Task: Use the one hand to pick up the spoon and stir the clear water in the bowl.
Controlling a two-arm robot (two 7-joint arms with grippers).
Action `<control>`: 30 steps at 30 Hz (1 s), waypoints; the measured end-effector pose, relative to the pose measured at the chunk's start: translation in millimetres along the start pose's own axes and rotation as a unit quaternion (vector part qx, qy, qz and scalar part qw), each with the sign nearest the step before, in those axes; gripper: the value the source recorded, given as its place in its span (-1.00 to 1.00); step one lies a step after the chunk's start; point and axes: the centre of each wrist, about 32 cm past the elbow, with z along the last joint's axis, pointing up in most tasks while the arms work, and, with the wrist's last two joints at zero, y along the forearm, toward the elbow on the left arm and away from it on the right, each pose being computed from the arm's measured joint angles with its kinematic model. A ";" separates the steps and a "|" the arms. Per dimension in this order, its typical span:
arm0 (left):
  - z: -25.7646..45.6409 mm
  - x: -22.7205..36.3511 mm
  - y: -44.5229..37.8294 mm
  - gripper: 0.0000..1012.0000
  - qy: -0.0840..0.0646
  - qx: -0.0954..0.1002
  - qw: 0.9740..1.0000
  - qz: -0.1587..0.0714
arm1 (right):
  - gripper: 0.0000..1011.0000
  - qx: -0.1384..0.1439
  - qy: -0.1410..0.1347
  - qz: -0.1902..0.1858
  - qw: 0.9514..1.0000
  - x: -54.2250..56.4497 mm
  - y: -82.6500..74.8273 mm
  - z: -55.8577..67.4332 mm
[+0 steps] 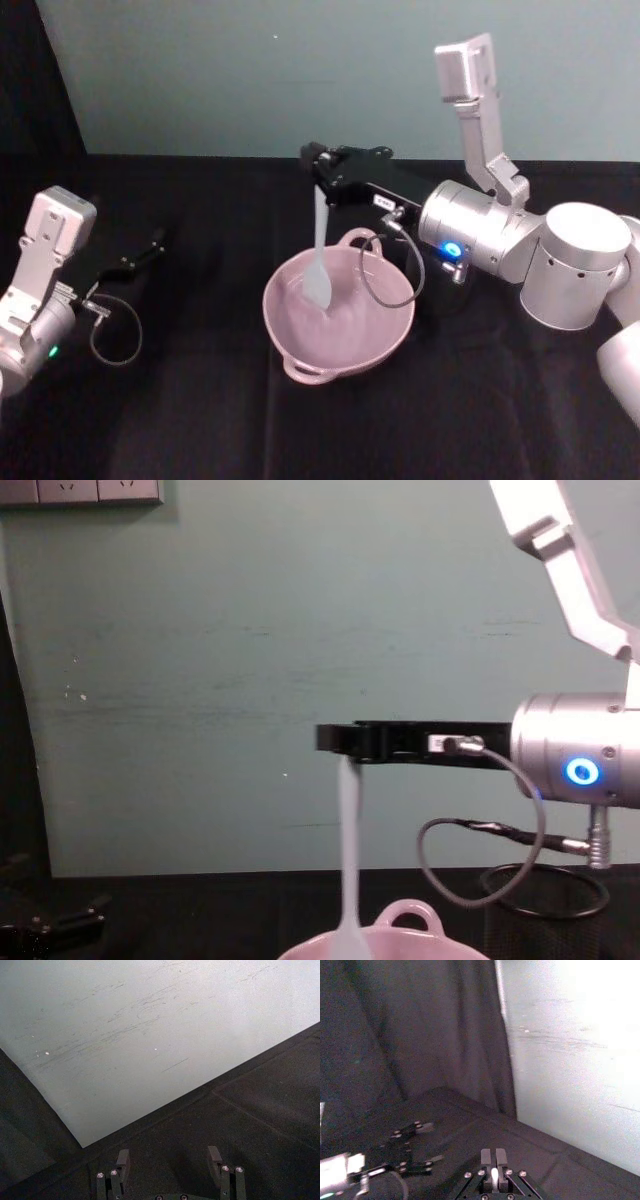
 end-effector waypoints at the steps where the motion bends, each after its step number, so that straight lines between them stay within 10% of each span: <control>1: 0.0 0.0 0.0 1.00 0.000 0.000 1.000 0.000 | -0.87 0.001 0.001 -0.005 1.000 1.9 -0.7 -0.1; 14: 0.0 0.0 0.0 1.00 0.000 0.000 1.000 0.000 | -0.87 0.006 -0.004 -0.051 0.999 17.6 -31.1 4.2; 30: 0.0 0.0 0.0 1.00 0.000 0.000 1.000 0.000 | -0.87 -0.022 -0.037 0.003 0.999 -17.8 -38.1 11.1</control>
